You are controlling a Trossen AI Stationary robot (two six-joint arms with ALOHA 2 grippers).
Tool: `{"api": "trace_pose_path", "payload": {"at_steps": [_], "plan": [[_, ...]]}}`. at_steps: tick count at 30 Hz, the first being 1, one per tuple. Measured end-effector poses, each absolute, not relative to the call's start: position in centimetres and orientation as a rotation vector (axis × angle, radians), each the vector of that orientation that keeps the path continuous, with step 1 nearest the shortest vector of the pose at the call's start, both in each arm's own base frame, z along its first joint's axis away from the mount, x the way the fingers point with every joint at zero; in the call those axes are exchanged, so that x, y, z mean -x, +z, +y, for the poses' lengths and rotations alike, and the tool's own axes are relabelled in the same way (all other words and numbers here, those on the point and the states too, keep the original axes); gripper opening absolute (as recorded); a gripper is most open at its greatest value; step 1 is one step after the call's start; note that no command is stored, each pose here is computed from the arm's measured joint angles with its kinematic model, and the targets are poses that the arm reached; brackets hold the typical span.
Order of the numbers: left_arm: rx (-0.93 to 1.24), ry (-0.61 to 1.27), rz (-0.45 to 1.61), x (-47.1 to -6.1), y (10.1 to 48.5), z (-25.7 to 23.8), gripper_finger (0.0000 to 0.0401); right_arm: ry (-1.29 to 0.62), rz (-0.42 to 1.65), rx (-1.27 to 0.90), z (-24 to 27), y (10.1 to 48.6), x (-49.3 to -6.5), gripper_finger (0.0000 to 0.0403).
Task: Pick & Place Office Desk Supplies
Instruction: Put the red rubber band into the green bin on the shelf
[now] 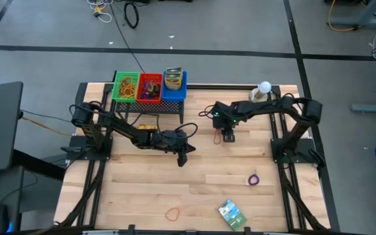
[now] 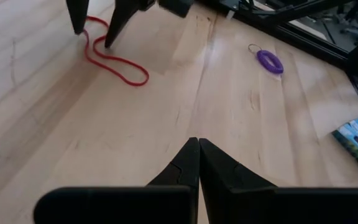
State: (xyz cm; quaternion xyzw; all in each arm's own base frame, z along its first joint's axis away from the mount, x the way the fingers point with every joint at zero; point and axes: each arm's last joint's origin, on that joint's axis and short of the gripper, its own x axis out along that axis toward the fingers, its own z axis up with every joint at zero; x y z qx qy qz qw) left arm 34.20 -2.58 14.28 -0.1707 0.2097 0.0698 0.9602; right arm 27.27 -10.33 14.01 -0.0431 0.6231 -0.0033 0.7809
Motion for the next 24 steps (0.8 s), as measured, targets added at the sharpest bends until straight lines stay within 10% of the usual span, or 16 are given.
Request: {"api": "trace_pose_path", "payload": {"at_steps": [12, 24], "plan": [[0.498, 0.101, 0.385, -34.5, 14.8, -1.4, 0.0008, -0.012, 1.363, 0.047, -10.2, 13.4, -27.5, 0.0009], [0.524, 0.115, 0.295, -35.8, 16.6, -0.8, 0.0090, -0.096, 1.180, -0.004, -4.8, 18.6, -27.5, 0.0004]]}}
